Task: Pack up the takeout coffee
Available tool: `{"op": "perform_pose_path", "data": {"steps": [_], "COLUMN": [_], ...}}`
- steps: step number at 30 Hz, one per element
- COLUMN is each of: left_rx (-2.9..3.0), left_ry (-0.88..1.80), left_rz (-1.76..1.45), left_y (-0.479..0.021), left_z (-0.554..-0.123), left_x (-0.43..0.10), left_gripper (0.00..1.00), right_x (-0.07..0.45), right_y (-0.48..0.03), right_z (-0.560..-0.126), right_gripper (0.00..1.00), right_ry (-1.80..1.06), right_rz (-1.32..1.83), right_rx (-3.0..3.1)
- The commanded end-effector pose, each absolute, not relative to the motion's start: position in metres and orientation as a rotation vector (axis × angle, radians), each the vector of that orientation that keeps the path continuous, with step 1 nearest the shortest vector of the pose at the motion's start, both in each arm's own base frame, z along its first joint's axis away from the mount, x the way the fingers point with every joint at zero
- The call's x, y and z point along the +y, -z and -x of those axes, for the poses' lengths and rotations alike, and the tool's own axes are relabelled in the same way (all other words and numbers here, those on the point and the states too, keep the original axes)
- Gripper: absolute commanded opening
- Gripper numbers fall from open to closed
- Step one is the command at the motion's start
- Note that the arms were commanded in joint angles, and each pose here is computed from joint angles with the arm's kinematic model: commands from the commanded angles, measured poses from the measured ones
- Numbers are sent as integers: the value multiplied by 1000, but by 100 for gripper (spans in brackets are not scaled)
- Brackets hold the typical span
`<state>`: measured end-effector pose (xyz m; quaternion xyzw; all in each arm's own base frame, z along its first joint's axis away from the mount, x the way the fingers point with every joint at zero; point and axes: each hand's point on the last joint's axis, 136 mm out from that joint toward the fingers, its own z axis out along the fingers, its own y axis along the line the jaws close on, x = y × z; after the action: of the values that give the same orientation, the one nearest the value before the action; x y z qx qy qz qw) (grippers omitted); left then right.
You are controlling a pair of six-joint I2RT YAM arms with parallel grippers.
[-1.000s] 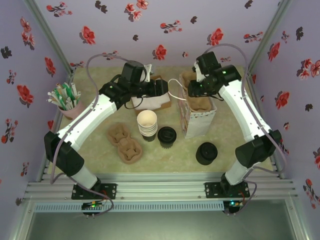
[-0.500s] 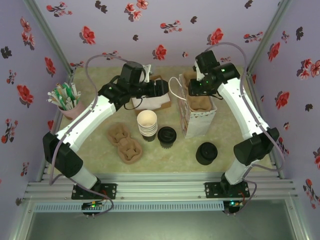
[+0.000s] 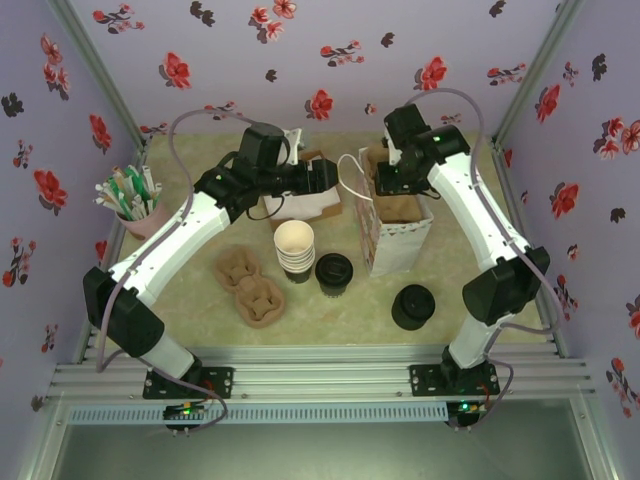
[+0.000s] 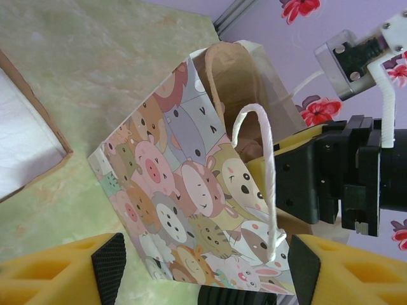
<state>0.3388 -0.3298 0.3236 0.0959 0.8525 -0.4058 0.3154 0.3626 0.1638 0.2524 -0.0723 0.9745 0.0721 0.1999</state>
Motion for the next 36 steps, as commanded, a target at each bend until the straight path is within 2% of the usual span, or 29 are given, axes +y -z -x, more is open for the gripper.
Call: {"op": "perform_pose_path", "data": {"steps": [1, 11, 23, 31, 36], "left_rx": [2191, 2187, 2191, 2187, 2180], "left_ry": [1114, 1116, 1117, 1104, 996], "left_rz": [-285, -281, -279, -282, -308], "left_y": [-341, -343, -344, -347, -359], "left_z": [-336, -340, -344, -349, -367], "left_x": [-336, -339, -343, -343, -336], "left_gripper": [72, 73, 72, 71, 71], "right_x": [161, 165, 159, 164, 163], "right_y": [-250, -276, -234, -241, -227], "right_z": [-360, -352, -354, -353, -351], "right_gripper": [37, 36, 36, 36, 36], "right_ry": [-146, -158, -51, -81, -64], "right_rz": [201, 236, 264, 279, 301], "right_rx": [2749, 2646, 2749, 2734, 2763]}}
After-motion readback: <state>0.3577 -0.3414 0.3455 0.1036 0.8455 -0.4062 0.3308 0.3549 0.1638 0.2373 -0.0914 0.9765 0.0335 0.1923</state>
